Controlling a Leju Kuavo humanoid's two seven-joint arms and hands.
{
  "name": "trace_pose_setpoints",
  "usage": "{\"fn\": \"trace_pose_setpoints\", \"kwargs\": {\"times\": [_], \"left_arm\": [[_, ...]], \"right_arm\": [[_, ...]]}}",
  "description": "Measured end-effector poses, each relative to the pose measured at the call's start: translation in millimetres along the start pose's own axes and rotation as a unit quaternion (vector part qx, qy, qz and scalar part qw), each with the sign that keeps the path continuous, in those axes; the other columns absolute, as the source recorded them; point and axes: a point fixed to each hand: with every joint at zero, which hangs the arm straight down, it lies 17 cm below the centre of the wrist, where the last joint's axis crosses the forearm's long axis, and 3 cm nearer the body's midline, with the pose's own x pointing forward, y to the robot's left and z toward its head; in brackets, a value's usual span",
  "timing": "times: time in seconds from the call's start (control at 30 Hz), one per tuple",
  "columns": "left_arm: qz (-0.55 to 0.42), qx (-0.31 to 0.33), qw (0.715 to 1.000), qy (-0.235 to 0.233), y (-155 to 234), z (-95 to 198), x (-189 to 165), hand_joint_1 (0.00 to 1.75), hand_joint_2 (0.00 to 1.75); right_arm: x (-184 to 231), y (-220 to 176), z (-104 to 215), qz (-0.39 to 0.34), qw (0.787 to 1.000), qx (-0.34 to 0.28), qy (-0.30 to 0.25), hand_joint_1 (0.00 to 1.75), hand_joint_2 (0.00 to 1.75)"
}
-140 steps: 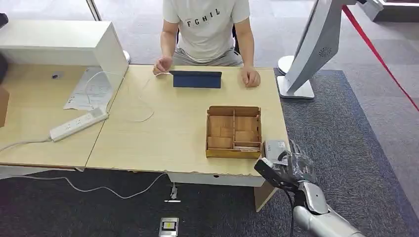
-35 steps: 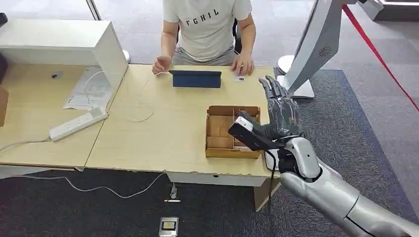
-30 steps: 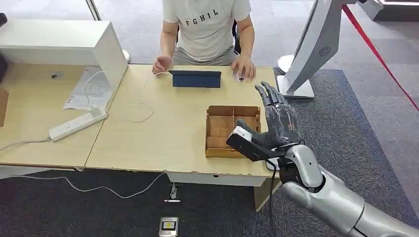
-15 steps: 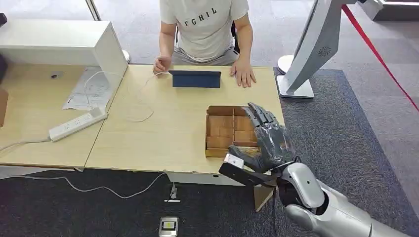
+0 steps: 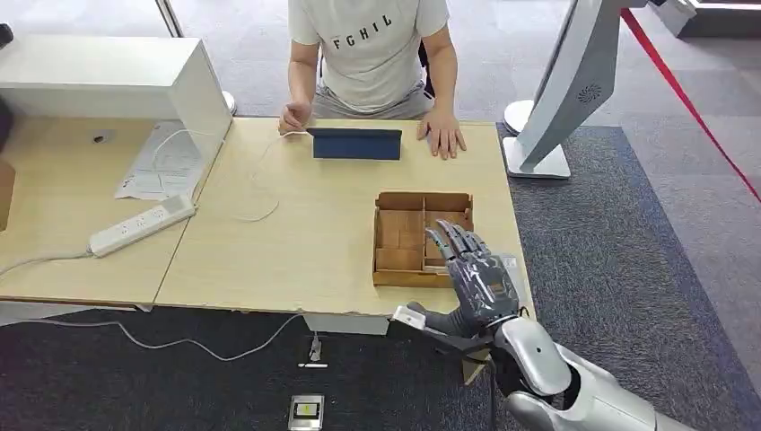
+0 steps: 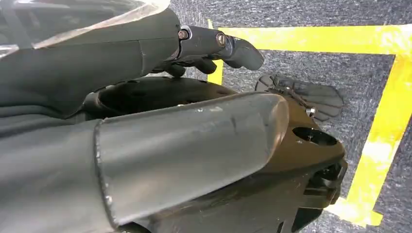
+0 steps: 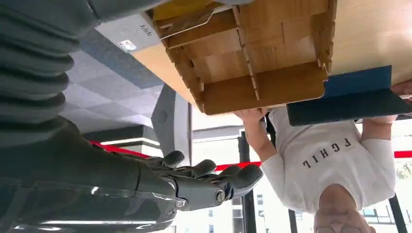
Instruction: Pass the card to the sensor for recognition and then transmit it.
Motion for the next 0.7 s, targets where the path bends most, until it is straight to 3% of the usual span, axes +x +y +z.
{"fn": "trace_pose_setpoints", "kwargs": {"times": [0.7], "left_arm": [[0.000,-0.005,1.000,0.003,-2.1,0.3,-1.1,0.00,0.00]], "right_arm": [[-15.8,15.9,-18.8,0.031,0.999,0.019,0.024,0.00,1.75]]}}
